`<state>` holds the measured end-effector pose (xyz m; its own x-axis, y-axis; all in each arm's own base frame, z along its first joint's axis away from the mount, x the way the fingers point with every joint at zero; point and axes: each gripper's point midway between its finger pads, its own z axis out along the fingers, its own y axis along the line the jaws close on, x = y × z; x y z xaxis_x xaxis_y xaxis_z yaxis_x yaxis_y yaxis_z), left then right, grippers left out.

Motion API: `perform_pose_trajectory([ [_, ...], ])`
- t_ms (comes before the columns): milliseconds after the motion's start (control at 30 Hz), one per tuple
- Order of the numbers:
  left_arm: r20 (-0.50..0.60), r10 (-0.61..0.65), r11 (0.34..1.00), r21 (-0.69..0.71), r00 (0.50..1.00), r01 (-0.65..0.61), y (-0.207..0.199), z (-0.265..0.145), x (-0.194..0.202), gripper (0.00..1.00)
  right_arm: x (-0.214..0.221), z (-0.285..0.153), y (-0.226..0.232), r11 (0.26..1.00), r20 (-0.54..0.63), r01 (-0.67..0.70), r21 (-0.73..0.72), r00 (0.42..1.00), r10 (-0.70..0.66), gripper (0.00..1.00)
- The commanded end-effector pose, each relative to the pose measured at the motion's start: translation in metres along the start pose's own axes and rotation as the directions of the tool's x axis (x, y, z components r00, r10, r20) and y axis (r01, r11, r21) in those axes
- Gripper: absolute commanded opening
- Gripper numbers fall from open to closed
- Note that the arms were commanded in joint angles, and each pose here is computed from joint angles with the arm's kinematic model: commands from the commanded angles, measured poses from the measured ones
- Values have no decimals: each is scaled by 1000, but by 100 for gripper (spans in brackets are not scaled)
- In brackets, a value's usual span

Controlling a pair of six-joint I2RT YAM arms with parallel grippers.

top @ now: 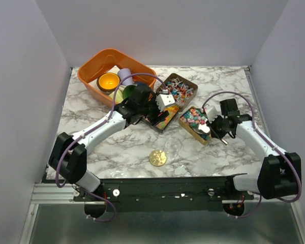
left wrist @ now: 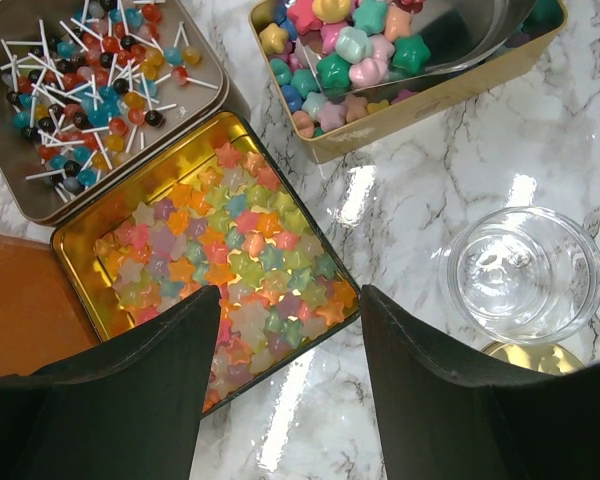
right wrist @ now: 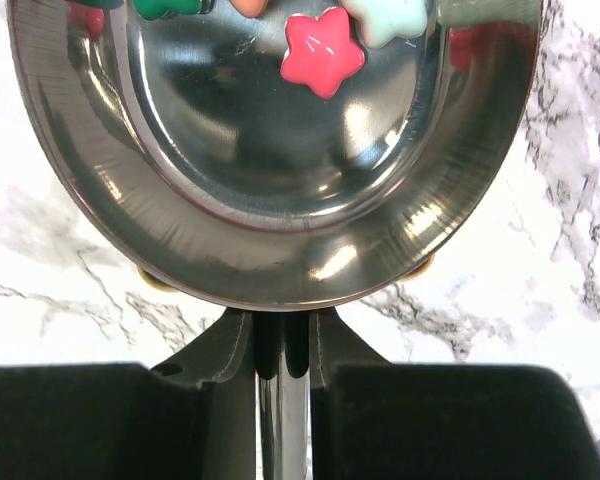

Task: Pack the candies
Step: Scoop the fake candies from the storage box, then place the fake candies in the packing bottle.

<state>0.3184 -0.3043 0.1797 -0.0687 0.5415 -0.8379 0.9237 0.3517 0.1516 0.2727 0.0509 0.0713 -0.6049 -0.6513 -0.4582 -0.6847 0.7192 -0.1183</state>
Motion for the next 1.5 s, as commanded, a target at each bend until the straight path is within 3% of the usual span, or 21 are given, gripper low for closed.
perform_pose_trajectory([
  [0,20,10,999,-31,1000,-9,10,-2,-10,70,6,-9,-4,1000,18,5,21,1000,-5,1],
  [167,13,-4,999,-54,1000,5,12,-6,-8,70,-26,-28,5,999,196,39,-4,980,-37,1],
  [200,9,-9,998,-61,1000,10,12,-7,-7,70,-41,-40,11,998,279,62,-24,959,-53,1],
  [333,8,-14,997,-81,1000,14,14,-13,-3,70,-72,-58,13,995,429,98,-5,899,-86,1],
  [500,26,-22,993,-113,999,25,19,-20,-8,70,-64,-39,15,993,359,96,-75,931,-63,1],
  [633,33,-24,990,-138,999,29,24,-28,-11,70,-68,-46,17,987,360,128,-92,929,-87,1],
  [733,53,-51,984,-168,997,59,35,-41,-16,71,-64,-54,14,978,296,181,-100,944,-145,1],
  [867,46,-135,957,-253,990,142,56,-57,-3,72,-58,-70,8,942,242,326,-79,923,-299,1],
  [1033,-1,-340,877,-362,941,317,80,-84,27,76,-63,-86,5,915,190,387,-114,912,-363,1],
  [1233,-17,-340,866,-395,940,306,75,-108,38,77,-72,-87,22,828,165,544,-135,837,-522,1],
  [1467,116,-351,816,-449,929,364,85,-147,27,79,-67,-77,35,732,54,665,-146,744,-666,1],
])
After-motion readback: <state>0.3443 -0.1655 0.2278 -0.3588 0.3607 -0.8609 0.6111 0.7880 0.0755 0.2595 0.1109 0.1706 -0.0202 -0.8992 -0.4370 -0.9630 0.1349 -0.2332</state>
